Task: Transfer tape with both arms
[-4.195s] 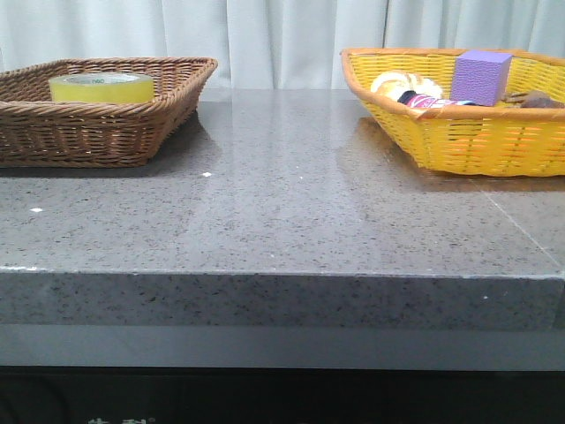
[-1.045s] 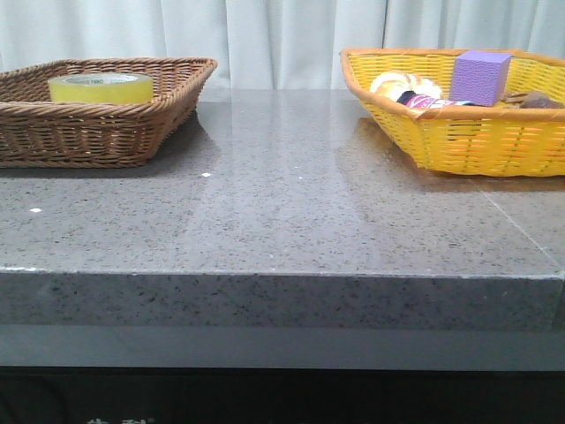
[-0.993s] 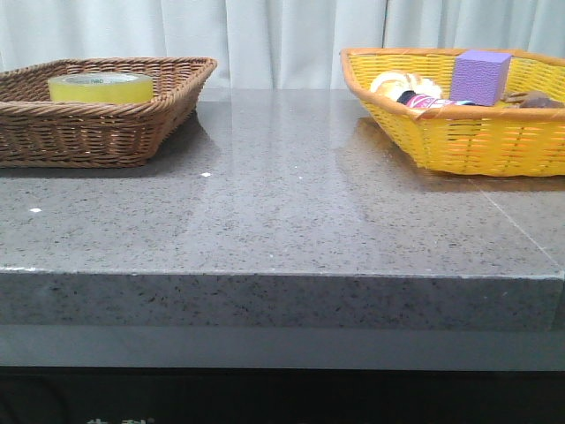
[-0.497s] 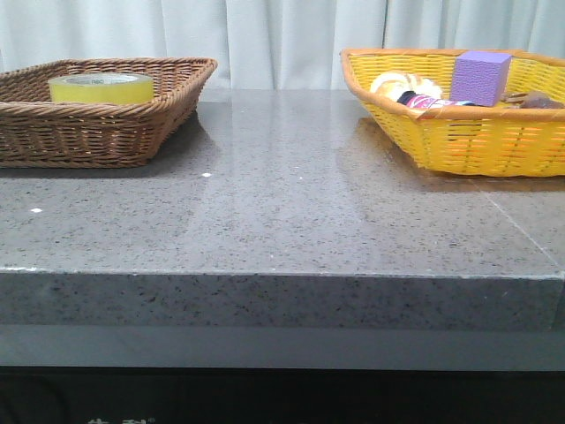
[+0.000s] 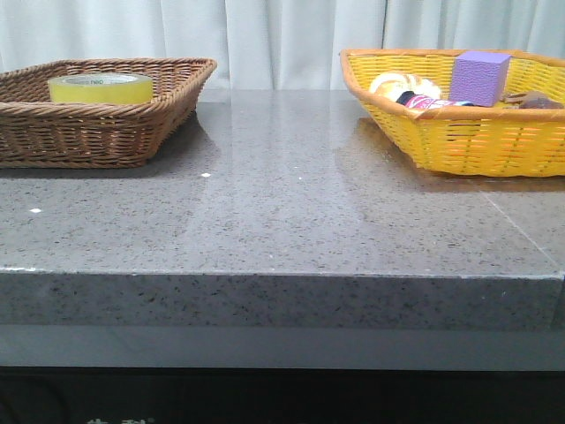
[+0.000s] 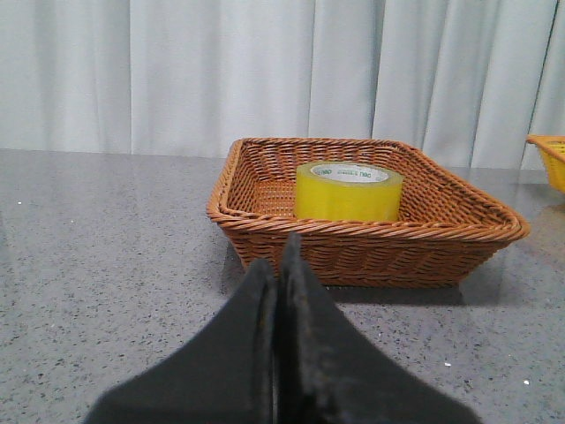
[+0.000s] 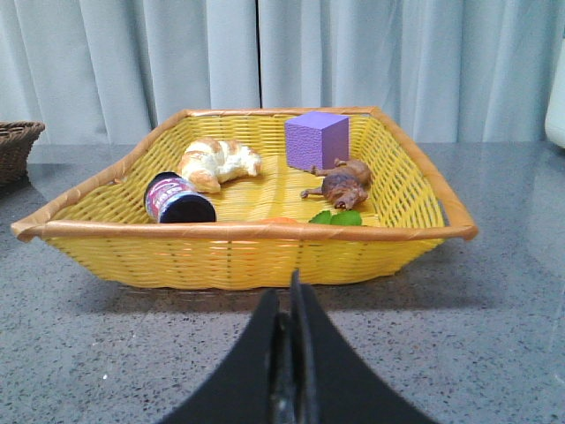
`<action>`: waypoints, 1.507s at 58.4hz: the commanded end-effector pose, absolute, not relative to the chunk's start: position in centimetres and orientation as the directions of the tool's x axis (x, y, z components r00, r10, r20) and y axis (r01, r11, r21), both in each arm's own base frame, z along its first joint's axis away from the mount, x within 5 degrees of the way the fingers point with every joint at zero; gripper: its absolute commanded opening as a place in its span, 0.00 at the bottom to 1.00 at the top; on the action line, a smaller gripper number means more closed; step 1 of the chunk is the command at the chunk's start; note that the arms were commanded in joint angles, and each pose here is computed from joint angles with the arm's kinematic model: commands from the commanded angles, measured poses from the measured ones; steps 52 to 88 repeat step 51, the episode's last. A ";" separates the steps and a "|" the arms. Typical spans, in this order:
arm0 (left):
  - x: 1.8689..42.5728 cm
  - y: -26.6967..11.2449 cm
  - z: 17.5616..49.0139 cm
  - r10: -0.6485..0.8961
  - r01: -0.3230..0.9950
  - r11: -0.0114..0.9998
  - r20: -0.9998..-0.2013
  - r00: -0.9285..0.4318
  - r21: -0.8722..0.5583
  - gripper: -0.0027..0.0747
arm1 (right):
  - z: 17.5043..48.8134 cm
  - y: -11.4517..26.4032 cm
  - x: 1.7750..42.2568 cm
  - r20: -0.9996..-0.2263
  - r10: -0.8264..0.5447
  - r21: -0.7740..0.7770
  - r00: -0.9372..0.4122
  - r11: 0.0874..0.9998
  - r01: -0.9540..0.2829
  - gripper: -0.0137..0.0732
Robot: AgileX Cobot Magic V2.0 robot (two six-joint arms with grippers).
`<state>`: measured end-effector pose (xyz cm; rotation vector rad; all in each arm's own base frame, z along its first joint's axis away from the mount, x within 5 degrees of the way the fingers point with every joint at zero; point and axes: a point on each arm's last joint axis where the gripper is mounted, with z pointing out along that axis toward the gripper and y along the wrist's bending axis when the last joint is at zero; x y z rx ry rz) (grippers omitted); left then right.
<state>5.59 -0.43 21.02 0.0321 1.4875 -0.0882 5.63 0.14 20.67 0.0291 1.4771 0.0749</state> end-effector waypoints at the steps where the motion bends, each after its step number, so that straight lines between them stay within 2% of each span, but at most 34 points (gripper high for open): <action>1: 5.6 -0.4 20.5 -0.055 0.080 0.996 -0.989 0.139 -0.044 0.01 | 22.2 0.1 5.1 -0.976 0.069 0.065 0.204 0.997 -0.029 0.08; 88: 5.6 -0.4 20.5 -0.055 0.080 0.996 -0.989 0.139 -0.044 0.01 | 22.1 0.0 5.2 -0.980 0.067 0.065 0.187 0.998 -0.018 0.08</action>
